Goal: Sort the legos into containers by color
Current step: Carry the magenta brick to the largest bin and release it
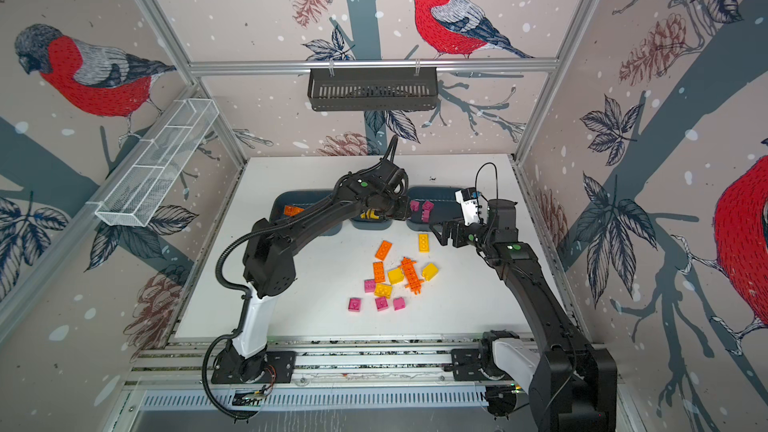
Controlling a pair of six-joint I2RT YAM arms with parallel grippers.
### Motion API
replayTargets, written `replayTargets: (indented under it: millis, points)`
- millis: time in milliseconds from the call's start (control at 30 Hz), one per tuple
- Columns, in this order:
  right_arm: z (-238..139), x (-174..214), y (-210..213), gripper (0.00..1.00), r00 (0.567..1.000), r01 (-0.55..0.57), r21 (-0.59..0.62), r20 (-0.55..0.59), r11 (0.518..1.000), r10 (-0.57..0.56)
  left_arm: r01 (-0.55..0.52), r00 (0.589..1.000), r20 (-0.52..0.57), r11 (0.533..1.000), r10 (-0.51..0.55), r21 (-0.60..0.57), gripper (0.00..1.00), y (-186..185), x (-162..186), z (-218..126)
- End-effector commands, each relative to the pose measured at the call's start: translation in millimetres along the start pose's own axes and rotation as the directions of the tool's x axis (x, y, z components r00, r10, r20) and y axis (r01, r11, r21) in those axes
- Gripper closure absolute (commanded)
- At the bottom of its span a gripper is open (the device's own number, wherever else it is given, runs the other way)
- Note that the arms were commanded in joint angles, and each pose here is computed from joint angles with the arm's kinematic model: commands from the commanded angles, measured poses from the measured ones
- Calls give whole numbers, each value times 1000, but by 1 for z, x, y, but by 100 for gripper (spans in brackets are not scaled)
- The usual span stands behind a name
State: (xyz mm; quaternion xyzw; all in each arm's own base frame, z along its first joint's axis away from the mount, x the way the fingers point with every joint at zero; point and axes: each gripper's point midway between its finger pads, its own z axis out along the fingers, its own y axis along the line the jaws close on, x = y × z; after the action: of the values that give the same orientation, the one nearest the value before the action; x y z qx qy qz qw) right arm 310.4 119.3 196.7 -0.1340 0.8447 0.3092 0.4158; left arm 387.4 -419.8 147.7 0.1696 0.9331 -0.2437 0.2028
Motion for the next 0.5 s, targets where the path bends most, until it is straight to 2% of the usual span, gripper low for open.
replayTargets:
  millis: [0,133,233,333,467]
  points:
    - [-3,-3,-5,0,1000,2,30,9,1000,-2,-42,999,-1,998,42,47,74,-10,-10,20]
    - [-5,-3,-8,0,1000,4,45,10,999,-4,-53,998,25,998,52,41,71,-9,-24,42]
    - [-6,-3,-9,0,1000,9,49,8,999,-10,-30,999,21,1000,30,-5,53,1,-26,50]
    - [-7,-3,-9,0,1000,17,57,6,998,-18,-29,1000,11,999,29,-36,35,4,-25,40]
    - [-7,-1,-8,1,1000,17,49,0,999,-17,-47,999,-6,994,47,-98,29,7,-12,8]
